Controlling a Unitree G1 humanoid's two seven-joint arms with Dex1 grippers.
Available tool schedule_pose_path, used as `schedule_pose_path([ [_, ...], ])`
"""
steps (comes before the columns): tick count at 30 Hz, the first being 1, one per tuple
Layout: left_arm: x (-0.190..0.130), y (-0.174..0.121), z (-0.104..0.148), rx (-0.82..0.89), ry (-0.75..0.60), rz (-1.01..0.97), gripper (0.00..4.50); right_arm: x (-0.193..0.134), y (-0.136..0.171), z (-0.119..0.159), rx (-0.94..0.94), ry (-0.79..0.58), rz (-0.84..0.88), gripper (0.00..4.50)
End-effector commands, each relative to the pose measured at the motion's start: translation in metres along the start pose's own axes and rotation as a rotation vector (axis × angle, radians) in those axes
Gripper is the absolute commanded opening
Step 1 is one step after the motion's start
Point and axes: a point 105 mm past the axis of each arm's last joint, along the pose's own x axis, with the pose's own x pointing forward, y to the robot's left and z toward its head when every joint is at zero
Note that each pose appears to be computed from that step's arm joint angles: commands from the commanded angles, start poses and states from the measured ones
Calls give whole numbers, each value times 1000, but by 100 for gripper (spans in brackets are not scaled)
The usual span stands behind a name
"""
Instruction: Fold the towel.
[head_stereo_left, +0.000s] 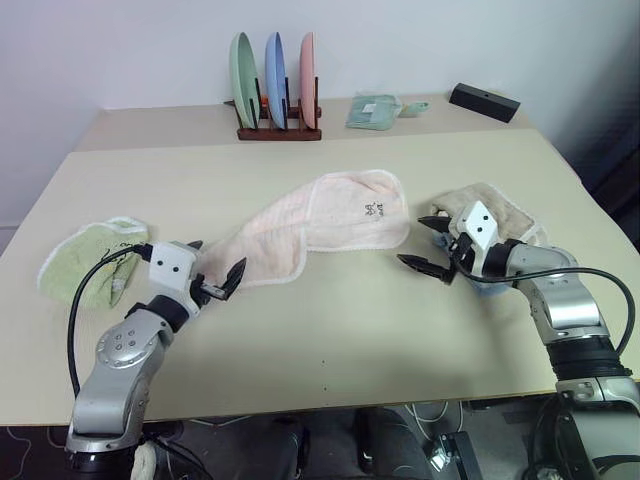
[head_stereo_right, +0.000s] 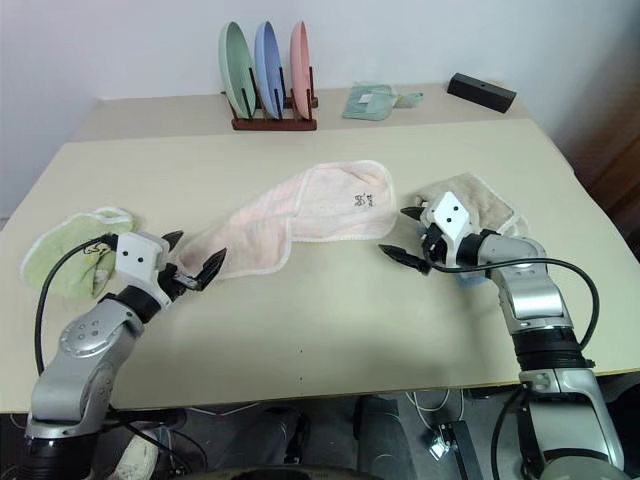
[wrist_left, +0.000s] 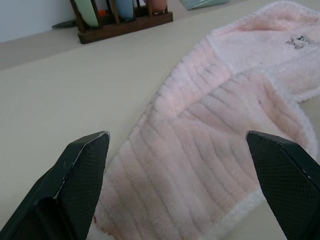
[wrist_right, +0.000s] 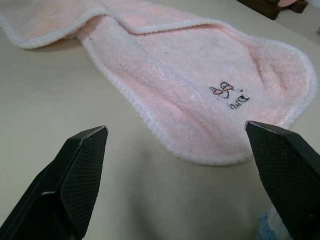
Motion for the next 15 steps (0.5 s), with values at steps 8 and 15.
schedule_pose_path([
  [8, 8, -12, 18, 27, -57, -43, 446, 4, -2, 20, -45, -59, -26, 450],
  [15, 16, -29, 20, 24, -50, -133, 446, 6, 7, 27, -40, -75, -42, 450],
])
